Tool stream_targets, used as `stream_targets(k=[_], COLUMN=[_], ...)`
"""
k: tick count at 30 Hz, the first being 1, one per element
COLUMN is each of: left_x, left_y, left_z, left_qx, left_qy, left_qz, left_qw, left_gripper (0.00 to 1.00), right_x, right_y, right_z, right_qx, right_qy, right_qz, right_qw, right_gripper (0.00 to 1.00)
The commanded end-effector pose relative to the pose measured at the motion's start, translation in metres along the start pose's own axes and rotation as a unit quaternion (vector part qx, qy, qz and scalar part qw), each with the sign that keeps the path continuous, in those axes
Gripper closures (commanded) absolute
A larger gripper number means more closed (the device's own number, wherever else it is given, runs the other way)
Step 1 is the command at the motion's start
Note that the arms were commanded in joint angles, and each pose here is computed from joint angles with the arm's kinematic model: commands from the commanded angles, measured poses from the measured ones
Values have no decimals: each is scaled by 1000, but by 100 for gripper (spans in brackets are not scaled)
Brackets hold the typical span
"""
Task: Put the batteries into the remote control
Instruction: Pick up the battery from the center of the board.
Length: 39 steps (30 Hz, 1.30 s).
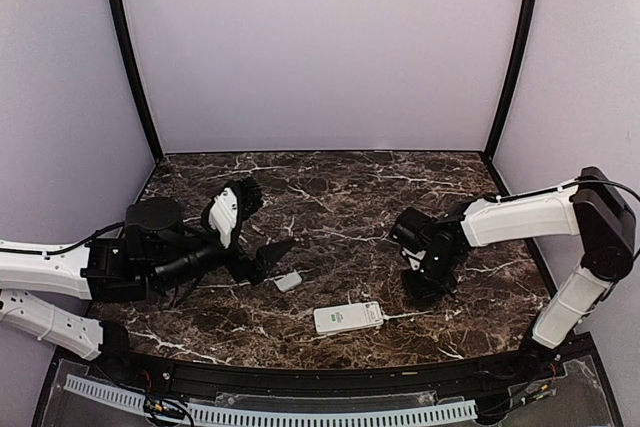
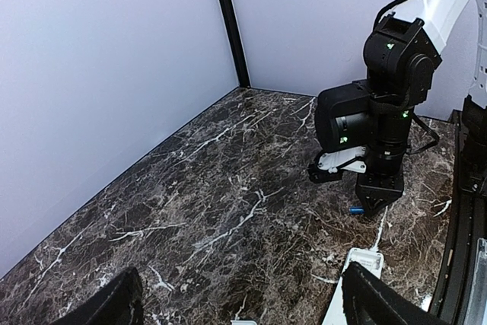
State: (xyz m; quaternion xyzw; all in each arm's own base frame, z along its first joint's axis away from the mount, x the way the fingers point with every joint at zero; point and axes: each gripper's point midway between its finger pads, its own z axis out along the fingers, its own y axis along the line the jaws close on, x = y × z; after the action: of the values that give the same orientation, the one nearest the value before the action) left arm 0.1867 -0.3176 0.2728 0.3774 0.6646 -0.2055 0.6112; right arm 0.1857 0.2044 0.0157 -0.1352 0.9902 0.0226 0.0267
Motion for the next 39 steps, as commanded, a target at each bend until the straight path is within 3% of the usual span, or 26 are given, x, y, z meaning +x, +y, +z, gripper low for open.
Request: stream_targets(k=[1,8,13,17,21,26,33,39], left_x=[2,4,11,34,80,113,119,106], left_y=[5,8,11,9,-4,-25,-37,-23], left_z=[-7,-11,-9,-4,-5,-7,-5,-17], left_qx=[-5,-11,-21,-21,14,64,84,51], left_qy=[1,3,22,87,196,262,283,272], left_qz=[5,8,18,47,75,58,35,-15], left_qw=[1000,1000,999,995,978,961,955,961], left_gripper=[10,10,10,10,8,1,1,1], right_x=[15,22,22,18,24,38,40,35], right_y=[2,12,18,21,31,39,45,51], right_z=[16,16,8,-9,-26,-52,-84,-92], right_qx=[11,-10,-26,-34,-64,-108,-143,-161], right_qy=[33,44,43,37,52,62,42,21], right_qz=[-2,-3,-5,-13,-24,-18,-11,-11], right_qw=[999,999,999,999,996,992,989,987], right_gripper=[82,99,100,100,100,100,100,100])
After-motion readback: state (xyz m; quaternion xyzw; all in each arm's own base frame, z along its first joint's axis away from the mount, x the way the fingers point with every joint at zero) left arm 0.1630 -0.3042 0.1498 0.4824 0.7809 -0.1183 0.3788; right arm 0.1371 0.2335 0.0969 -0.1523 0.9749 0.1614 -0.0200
